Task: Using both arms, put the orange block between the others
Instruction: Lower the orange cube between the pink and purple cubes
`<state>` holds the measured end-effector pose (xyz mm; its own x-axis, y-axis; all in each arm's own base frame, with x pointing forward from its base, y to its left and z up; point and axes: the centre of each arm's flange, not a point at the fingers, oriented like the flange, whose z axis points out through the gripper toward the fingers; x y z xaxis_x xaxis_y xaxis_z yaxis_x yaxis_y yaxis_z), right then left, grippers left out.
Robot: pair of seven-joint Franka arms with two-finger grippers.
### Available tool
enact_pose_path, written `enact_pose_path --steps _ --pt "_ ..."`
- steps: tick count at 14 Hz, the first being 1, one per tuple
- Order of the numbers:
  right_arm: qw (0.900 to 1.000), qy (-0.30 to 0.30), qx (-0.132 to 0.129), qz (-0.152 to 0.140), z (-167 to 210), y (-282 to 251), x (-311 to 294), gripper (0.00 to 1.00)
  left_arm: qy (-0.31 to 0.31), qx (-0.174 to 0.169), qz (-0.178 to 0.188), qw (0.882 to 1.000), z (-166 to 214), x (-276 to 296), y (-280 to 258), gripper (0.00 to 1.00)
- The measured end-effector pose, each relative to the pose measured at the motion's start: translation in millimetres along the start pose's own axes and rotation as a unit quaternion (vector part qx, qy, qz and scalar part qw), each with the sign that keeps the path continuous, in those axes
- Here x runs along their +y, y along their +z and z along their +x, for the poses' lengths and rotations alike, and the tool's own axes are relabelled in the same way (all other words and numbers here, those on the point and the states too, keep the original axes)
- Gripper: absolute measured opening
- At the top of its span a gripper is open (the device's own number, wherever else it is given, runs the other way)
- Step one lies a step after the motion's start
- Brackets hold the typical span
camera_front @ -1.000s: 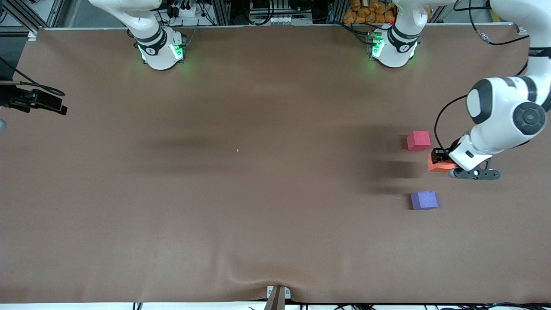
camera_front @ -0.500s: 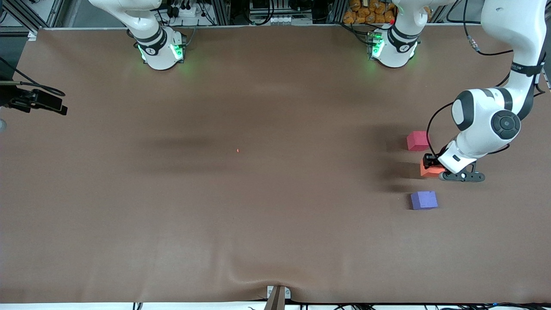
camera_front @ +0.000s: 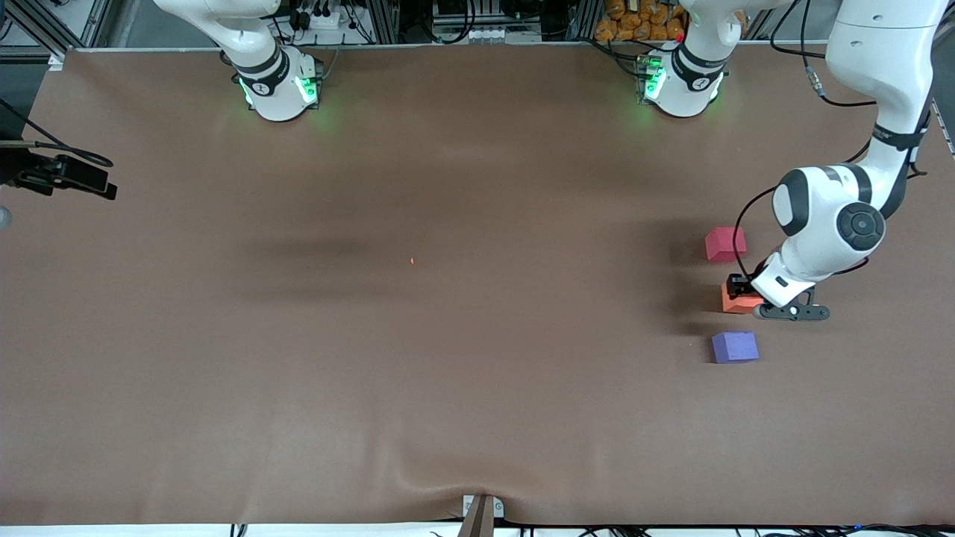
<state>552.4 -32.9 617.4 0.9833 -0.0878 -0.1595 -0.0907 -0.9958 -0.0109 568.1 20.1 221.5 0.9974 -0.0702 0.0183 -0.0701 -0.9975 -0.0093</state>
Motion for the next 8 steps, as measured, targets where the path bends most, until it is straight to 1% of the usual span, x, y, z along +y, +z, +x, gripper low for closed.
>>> enact_pose_path --steps 3,8 --pt "1.000 0.000 0.000 0.000 0.4 0.3 -0.2 1.00 0.007 0.001 -0.004 1.000 1.2 11.8 -0.2 0.51" --pt "1.000 0.000 0.000 0.000 0.4 0.3 -0.2 1.00 0.007 -0.005 -0.005 1.000 -0.2 11.7 6.6 0.51"
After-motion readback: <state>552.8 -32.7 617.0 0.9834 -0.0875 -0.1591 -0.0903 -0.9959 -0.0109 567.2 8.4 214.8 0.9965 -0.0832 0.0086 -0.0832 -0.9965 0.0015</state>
